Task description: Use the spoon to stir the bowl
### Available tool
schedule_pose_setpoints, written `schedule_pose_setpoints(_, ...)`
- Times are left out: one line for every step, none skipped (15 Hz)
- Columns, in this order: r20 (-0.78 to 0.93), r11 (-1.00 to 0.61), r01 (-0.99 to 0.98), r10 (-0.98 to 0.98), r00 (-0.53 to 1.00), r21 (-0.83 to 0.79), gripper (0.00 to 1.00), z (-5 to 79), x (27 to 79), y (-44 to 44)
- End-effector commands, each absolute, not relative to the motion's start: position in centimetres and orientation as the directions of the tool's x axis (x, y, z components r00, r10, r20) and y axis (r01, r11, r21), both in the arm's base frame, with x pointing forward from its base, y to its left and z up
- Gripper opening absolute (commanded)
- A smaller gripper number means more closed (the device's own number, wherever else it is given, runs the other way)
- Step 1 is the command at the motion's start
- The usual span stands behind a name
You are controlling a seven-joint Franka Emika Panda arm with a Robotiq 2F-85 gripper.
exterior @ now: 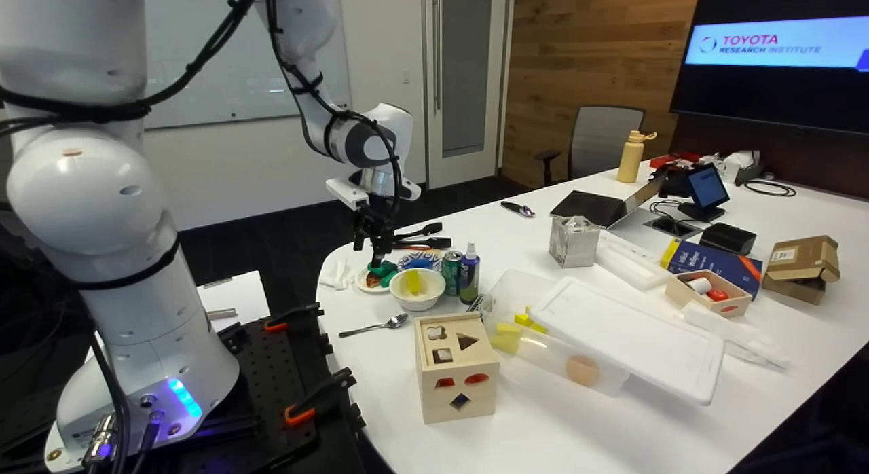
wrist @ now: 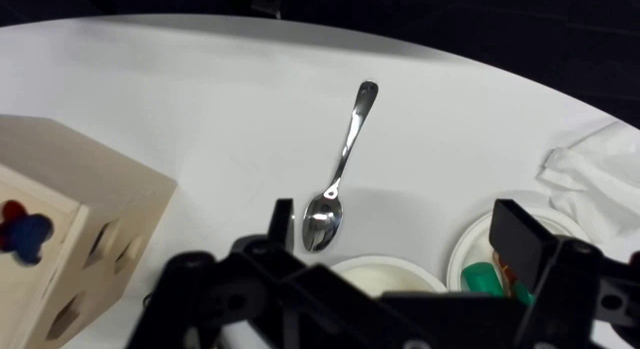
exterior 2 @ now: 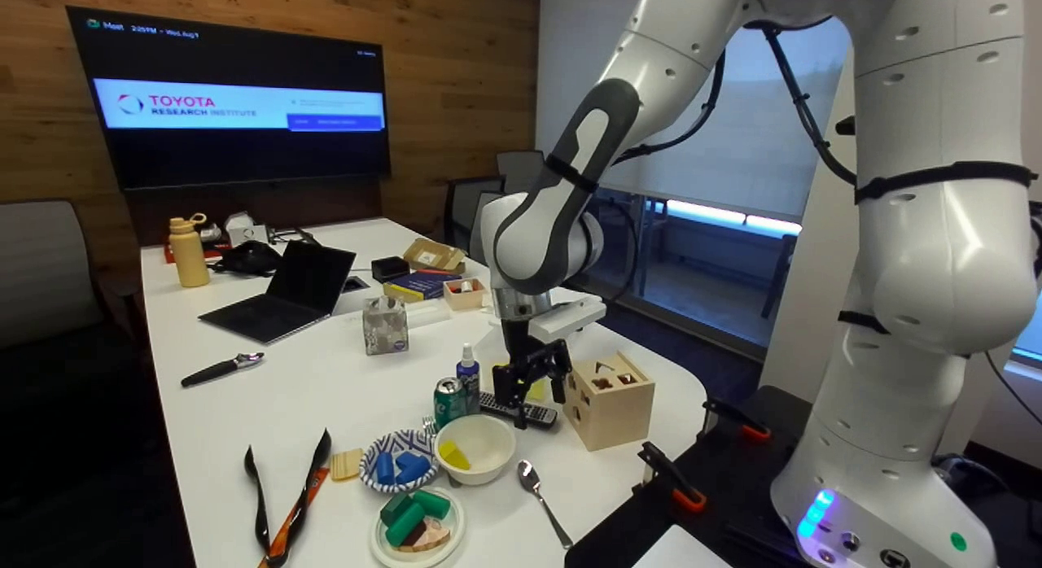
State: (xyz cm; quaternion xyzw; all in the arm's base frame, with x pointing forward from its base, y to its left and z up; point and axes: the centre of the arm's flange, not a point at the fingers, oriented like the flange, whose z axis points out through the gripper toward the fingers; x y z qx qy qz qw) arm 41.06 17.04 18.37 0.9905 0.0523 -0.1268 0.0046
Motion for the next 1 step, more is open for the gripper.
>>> schedule_pose_setpoints(-0.209,-0.993,0.114,0.105,0.972,0.031,1.00,20.51,41.20,15.34)
